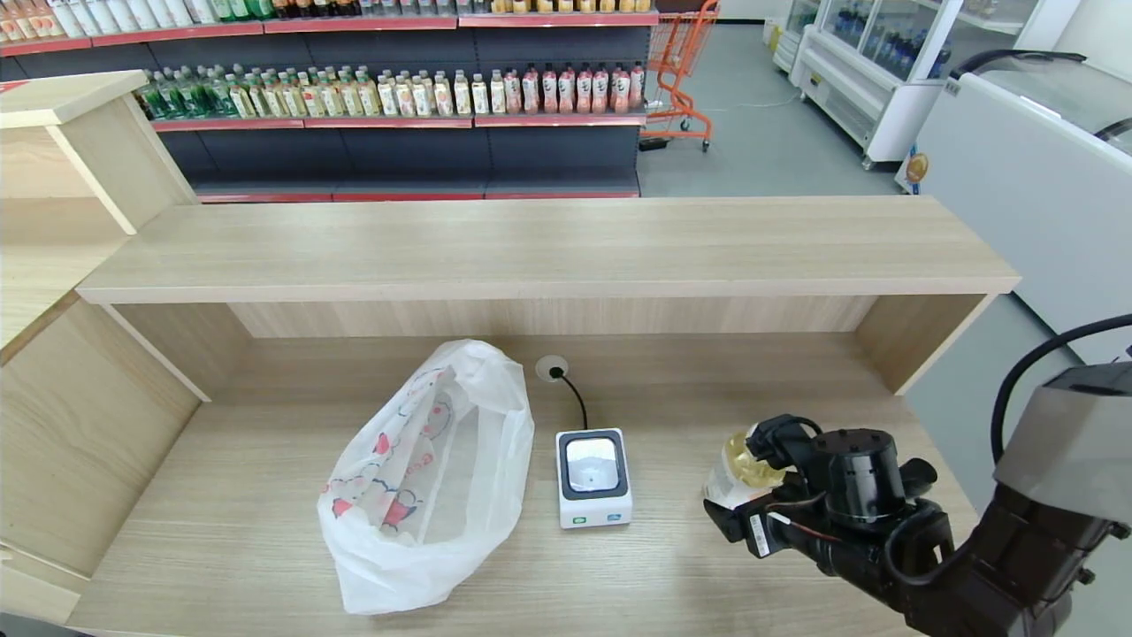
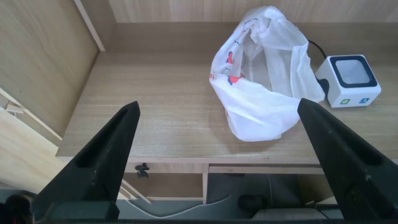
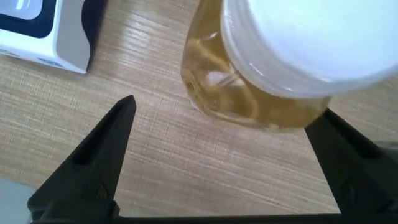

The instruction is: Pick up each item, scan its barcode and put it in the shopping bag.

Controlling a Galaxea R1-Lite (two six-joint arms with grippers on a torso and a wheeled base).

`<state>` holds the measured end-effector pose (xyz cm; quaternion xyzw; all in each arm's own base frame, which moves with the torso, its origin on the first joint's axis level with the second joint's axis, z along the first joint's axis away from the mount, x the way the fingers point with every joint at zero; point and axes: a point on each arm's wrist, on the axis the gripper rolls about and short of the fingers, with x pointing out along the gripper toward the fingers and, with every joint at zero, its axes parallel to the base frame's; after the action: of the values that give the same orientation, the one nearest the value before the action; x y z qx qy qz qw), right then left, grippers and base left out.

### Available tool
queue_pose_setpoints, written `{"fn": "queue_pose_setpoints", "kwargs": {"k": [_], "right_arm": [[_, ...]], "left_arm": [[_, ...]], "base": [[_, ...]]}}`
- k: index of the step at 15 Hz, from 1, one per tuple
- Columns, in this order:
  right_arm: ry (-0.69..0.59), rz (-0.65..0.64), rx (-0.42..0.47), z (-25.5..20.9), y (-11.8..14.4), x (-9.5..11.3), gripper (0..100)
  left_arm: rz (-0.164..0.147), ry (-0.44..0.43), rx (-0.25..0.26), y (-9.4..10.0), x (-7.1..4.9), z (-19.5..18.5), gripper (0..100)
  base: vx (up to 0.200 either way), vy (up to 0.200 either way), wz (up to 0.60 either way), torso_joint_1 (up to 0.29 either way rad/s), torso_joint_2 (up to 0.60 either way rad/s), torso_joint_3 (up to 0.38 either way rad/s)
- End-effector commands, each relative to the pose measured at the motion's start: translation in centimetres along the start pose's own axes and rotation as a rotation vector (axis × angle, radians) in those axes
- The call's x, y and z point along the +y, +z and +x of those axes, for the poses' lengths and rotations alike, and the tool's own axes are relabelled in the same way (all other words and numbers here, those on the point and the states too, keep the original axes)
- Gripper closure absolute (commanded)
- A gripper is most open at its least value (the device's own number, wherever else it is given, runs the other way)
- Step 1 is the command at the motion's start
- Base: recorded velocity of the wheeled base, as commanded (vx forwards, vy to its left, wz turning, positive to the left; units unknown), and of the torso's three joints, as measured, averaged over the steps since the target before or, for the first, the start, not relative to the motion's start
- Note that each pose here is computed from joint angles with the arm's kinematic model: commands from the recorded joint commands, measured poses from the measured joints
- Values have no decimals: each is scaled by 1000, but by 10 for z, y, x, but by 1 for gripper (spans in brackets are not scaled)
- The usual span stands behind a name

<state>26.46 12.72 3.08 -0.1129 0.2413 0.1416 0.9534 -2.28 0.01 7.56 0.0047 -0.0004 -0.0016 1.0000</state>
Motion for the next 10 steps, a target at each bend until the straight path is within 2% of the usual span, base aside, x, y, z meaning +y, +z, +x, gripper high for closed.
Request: {"fn": "queue_pose_setpoints", "kwargs": {"k": [1,5,10], "right_arm": [[-8,-20,17,16,-11,6,0],[-3,-27,-34,29,-11,14,0],[18,-46,-113,42,5,27,0]], "left_arm": [[0,0,1,0,0,0,0],[0,0,1,0,0,0,0],[0,0,1,0,0,0,0]], "base": [[0,0,0,0,0,0],[0,0,0,0,0,0],[0,0,0,0,0,0]]}}
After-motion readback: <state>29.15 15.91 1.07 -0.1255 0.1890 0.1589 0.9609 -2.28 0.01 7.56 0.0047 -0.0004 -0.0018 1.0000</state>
